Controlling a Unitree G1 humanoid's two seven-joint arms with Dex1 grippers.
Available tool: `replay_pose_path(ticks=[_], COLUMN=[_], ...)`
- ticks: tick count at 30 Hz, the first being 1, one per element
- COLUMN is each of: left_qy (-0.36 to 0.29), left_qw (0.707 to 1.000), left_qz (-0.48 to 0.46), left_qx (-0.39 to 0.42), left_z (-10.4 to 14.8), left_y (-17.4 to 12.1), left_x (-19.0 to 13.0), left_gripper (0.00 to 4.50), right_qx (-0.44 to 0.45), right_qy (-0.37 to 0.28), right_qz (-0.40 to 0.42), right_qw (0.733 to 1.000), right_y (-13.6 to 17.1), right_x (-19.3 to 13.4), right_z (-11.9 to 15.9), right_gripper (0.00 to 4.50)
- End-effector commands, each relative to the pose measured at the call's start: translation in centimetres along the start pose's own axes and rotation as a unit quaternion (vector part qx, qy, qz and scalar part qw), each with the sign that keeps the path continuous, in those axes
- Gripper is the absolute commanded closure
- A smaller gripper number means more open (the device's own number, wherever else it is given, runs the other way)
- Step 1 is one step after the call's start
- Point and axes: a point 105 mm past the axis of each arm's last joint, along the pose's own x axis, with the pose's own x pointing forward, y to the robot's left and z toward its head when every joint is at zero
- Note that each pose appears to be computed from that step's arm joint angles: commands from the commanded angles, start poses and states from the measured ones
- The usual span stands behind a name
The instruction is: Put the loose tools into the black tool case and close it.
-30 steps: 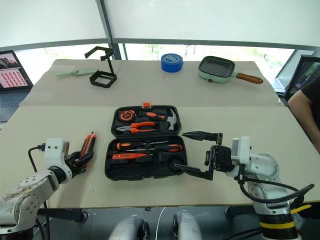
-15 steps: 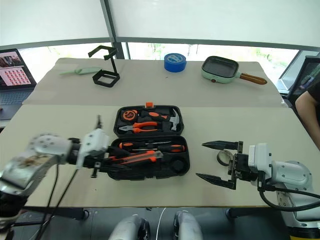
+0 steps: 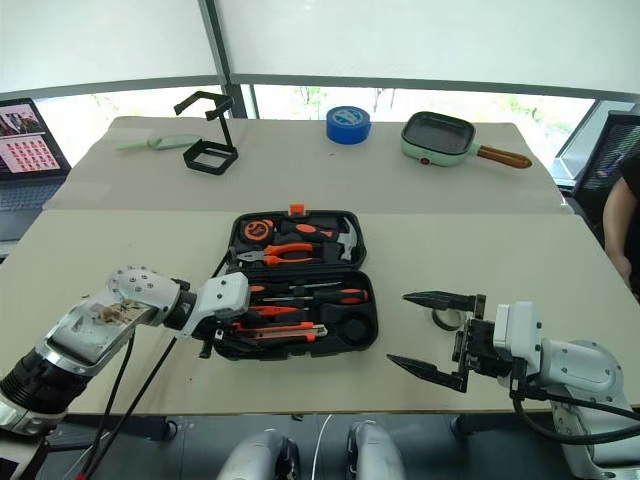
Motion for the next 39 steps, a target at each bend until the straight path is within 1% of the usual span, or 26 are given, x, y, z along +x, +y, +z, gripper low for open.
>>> replay_pose_path(ticks=[1,5,10,16,17,18,19,23,24,25,28,31,33,36,37,38,39], left_qy=[-0.007,0.004,0.038,0.046,0.042,0.022,0.004,-0.037,-0.054,-0.066,-0.117,-0.149,-0.157,-0.179,-0.186,-0.189,-0.184], left_qw=[0.999,1.0,0.999,0.999,0.999,0.999,1.0,0.998,0.998,0.997,0.992,0.987,0.985,0.982,0.981,0.98,0.981], left_qz=[-0.003,-0.003,0.0,-0.007,-0.008,-0.005,-0.014,0.002,-0.003,-0.007,0.014,0.04,0.035,0.029,0.029,0.03,0.028], left_qx=[0.032,0.031,0.031,0.019,0.024,0.026,0.018,0.041,0.039,0.037,0.038,0.047,0.055,0.06,0.057,0.056,0.058], left_z=[1.2,1.0,-0.2,-0.9,-0.9,-0.5,-0.1,0.7,1.0,1.2,2.0,2.3,2.0,2.0,2.0,2.0,1.5], left_y=[0.1,0.1,0.0,-0.7,-0.8,-0.8,-1.0,-0.4,-0.5,-0.6,0.5,1.4,1.2,0.7,0.7,0.6,0.5], left_x=[0.2,0.6,0.4,0.5,0.6,0.9,1.1,1.2,0.9,0.8,-0.9,-1.6,-1.5,-1.0,-0.8,-0.7,-0.4], left_gripper=[2.79,2.79,2.79,2.79,2.29,1.76,1.65,0.19,0.03,0.03,0.03,0.82,1.5,2.65,3.1,3.4,3.85], right_qx=[-0.023,-0.023,-0.019,-0.016,-0.015,-0.015,-0.015,-0.015,-0.014,-0.014,-0.011,-0.008,-0.007,-0.004,-0.003,-0.003,-0.002], right_qy=[-0.006,-0.004,-0.005,-0.007,-0.007,-0.007,-0.007,-0.006,-0.006,-0.005,-0.003,-0.005,-0.006,-0.008,-0.008,-0.008,-0.008], right_qz=[-0.005,-0.006,-0.006,-0.006,-0.006,-0.006,-0.006,-0.006,-0.006,-0.005,-0.006,-0.006,-0.007,-0.009,-0.01,-0.011,-0.012], right_qw=[1.0,1.0,1.0,1.0,1.0,1.0,1.0,1.0,1.0,1.0,1.0,1.0,1.0,1.0,1.0,1.0,1.0], right_y=[-0.1,-0.1,0.0,0.0,0.0,0.0,0.0,-0.2,-0.2,-0.3,-0.3,-0.2,-0.1,0.0,0.0,0.0,0.1], right_x=[-0.2,-0.1,0.3,0.7,0.7,0.7,0.7,0.8,0.8,0.7,0.7,0.9,1.0,1.1,1.0,1.0,1.0], right_z=[1.0,1.0,1.0,1.1,1.1,1.0,1.0,1.1,1.1,1.1,0.9,0.8,0.7,0.6,0.6,0.6,0.5], right_gripper=[0.0,0.0,0.0,0.0,0.0,0.0,0.0,0.0,0.0,0.0,0.0,0.0,0.0,0.0,0.0,0.0,0.0])
